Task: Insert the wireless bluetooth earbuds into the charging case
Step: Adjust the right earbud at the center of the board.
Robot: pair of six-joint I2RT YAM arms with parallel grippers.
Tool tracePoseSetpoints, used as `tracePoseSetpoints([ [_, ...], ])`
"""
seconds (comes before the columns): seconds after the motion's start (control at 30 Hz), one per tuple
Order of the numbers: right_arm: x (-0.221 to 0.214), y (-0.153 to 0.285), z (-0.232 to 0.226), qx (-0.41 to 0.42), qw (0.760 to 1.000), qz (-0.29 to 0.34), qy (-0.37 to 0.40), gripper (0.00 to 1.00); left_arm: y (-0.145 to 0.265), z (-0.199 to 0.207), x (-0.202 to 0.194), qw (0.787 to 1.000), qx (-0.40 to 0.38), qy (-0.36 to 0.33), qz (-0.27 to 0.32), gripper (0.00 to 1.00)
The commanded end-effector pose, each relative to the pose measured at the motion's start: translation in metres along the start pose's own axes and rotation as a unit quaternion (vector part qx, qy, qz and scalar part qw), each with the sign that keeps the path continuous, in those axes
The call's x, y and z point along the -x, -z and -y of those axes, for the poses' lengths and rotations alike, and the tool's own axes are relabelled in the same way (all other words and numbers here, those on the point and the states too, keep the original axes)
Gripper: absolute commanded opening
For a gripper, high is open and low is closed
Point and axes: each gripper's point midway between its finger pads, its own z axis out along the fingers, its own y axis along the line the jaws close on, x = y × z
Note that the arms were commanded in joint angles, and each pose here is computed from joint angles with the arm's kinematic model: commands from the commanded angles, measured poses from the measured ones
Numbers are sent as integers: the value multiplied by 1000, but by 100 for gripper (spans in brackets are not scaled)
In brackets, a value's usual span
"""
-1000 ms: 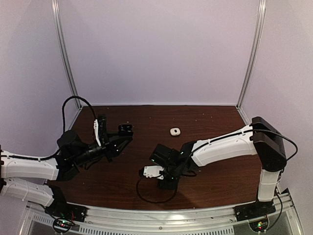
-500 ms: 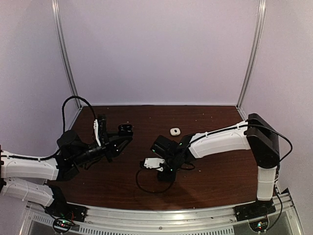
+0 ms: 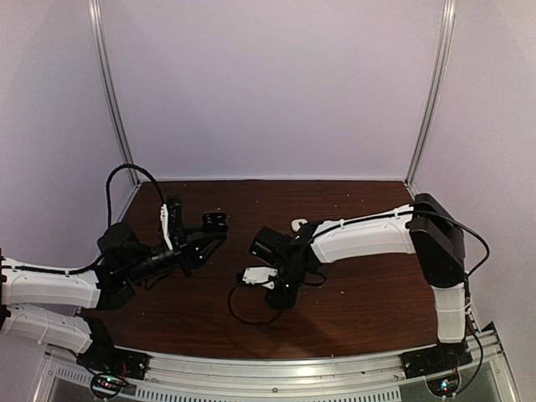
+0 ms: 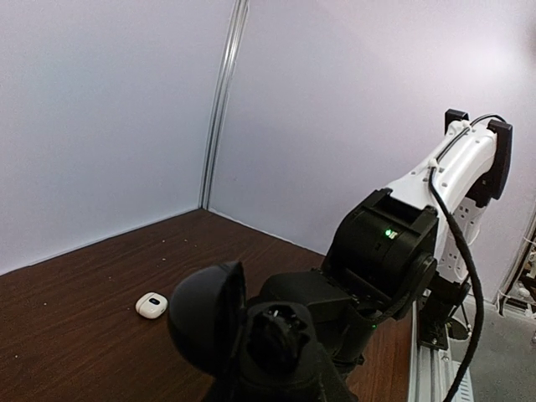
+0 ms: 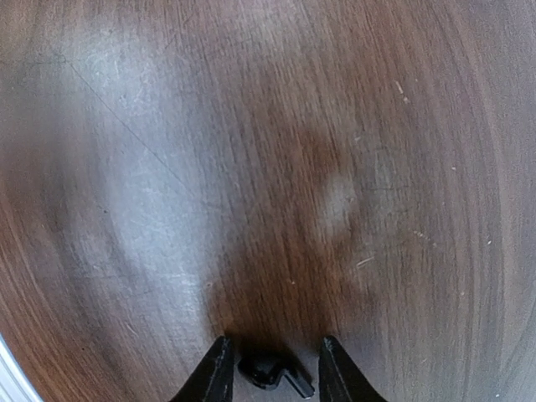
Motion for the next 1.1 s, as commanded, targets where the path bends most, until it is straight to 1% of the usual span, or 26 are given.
tracePoseSetpoints([
  [0.0, -29, -13, -3, 13, 998, -64, -16, 34, 4, 1, 12, 1000, -2, -17, 26, 7],
  [0.07, -33, -14, -5, 20, 997, -67, -26, 32, 4, 2, 12, 999, -3, -17, 27, 7],
  [0.2, -39, -13, -7, 34, 996, -69, -55, 25, 4, 2, 13, 999, -3, -17, 28, 7],
  [0.33, -49, -7, -8, 39, 992, -72, -96, 25, 4, 2, 14, 999, -3, -18, 29, 7],
  [0.5, -72, -9, -11, 48, 982, -84, -163, 25, 2, 1, 13, 999, -3, -17, 27, 7],
  [0.63, -78, -1, -14, 54, 973, -71, -213, 23, 1, 1, 13, 1000, -3, -17, 26, 7],
  [0.7, -77, 3, -10, 47, 970, -70, -226, 27, 1, 1, 12, 1000, -4, -17, 25, 7],
  [0.77, -73, 8, -6, 37, 970, -70, -228, 35, 1, 1, 12, 1000, -4, -16, 24, 7],
  [0.83, -66, 13, -3, 33, 972, -69, -221, 39, 1, 1, 13, 1000, -5, -17, 26, 7],
  [1.07, -59, 22, 6, 0, 982, -95, -164, 41, 4, 2, 16, 999, -2, -21, 29, 7],
])
